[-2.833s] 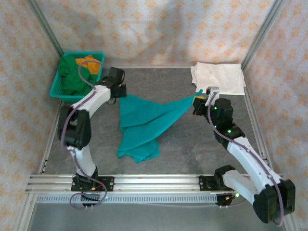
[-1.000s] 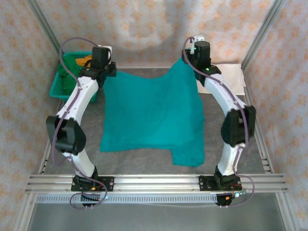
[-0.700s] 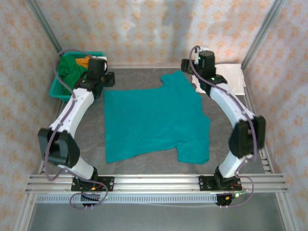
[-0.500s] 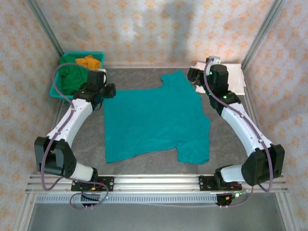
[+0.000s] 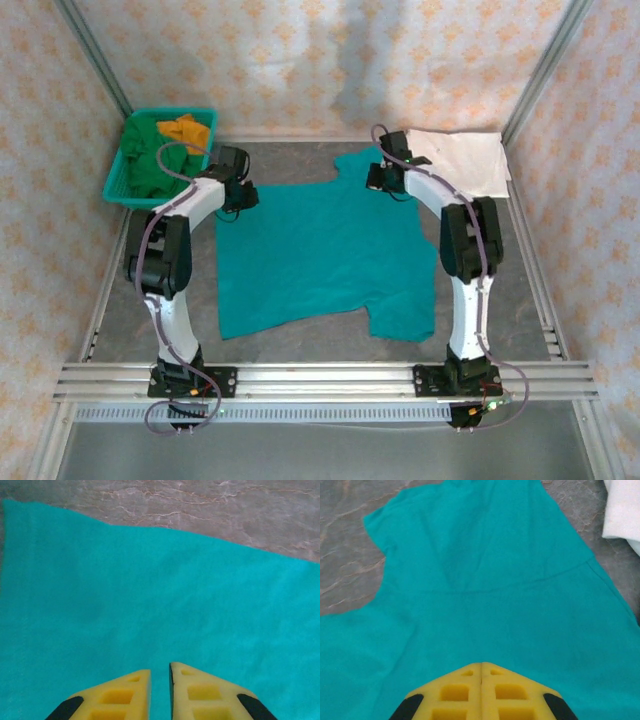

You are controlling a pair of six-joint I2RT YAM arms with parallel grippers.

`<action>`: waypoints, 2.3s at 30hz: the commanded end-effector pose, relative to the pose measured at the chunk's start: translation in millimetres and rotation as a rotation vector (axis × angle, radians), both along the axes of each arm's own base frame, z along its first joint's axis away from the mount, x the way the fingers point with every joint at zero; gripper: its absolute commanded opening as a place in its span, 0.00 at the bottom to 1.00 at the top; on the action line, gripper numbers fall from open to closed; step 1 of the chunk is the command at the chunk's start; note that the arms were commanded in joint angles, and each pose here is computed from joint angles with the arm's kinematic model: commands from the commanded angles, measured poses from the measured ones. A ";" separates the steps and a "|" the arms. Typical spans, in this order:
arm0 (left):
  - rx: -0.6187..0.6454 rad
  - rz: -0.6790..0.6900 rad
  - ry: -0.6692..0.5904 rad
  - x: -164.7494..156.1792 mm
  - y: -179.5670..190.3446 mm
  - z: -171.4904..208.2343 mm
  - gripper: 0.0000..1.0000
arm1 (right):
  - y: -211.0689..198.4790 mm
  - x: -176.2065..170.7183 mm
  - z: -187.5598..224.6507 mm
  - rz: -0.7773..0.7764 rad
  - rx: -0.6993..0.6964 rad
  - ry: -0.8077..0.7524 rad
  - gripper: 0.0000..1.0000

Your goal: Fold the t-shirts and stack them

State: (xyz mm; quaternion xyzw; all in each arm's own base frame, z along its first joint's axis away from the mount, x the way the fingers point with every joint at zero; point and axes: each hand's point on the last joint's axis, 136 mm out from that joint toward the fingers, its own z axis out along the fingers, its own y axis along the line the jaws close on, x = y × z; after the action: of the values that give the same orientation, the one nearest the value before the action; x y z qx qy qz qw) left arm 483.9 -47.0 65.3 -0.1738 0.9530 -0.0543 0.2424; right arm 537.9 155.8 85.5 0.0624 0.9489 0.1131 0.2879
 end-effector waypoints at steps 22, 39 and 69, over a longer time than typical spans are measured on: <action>-0.080 0.058 -0.019 151.8 13.9 -43.0 0.15 | -8.4 76.4 -78.1 -0.452 0.179 0.072 0.00; -0.144 0.055 -0.496 54.2 20.5 213.7 0.54 | 25.9 17.9 136.6 -0.066 0.124 -0.161 0.33; -0.145 0.329 0.211 -237.6 85.1 -21.1 0.69 | 38.8 -240.4 69.9 0.321 0.289 -0.457 0.66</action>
State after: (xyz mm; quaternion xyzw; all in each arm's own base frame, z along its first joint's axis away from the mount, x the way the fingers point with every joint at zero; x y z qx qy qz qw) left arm 251.2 41.4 50.0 -0.3557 0.9215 -0.0617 0.1429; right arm 294.6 191.6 145.4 -0.0658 0.8476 0.2970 0.4347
